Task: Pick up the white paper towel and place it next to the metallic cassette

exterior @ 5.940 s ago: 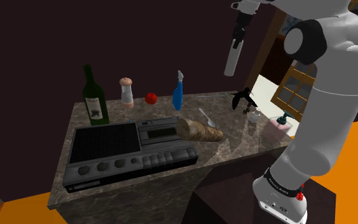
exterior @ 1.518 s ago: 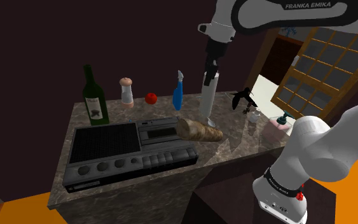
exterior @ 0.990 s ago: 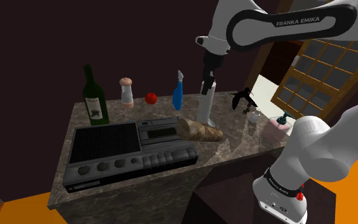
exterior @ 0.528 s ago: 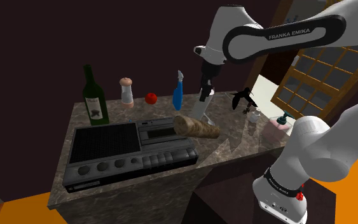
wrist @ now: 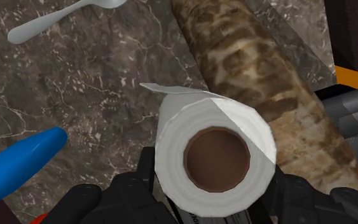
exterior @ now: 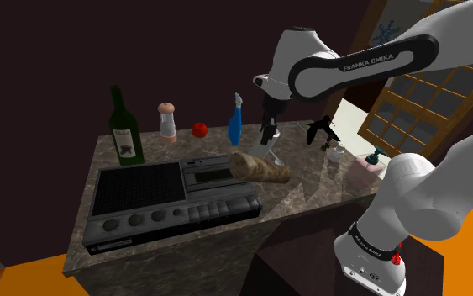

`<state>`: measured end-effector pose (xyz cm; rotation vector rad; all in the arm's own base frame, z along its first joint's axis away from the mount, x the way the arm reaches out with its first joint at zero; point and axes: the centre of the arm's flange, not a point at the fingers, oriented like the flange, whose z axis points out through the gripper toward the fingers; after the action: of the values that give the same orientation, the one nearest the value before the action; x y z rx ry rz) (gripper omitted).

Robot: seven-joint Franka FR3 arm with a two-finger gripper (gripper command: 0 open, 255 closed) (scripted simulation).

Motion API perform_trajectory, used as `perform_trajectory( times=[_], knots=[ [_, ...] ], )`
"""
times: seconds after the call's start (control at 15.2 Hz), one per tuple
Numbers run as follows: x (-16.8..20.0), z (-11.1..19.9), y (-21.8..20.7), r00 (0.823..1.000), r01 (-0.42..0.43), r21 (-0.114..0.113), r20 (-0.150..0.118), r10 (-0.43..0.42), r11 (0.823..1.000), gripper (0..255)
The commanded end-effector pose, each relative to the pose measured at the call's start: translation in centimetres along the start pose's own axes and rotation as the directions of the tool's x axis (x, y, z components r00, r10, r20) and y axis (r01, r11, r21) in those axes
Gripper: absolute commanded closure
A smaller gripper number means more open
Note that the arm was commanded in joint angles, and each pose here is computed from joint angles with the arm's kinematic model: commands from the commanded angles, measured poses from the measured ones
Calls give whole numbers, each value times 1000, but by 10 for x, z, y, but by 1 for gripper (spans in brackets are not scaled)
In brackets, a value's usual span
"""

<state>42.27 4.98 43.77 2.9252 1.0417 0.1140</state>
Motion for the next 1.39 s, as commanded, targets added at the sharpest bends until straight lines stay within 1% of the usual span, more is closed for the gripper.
perform_trajectory(
  times=[0.0,0.13,0.66,0.73,1.06,1.32],
  knots=[
    [-1,11,-1,1000,0,1,1,0,1000,255],
    [-2,21,-2,1000,0,1,1,0,1000,255],
    [-2,21,-2,1000,0,1,1,0,1000,255],
    [-2,21,-2,1000,0,1,1,0,1000,0],
    [-2,21,-2,1000,0,1,1,0,1000,0],
    [-2,-29,-2,1000,0,1,1,0,1000,0]
  ],
)
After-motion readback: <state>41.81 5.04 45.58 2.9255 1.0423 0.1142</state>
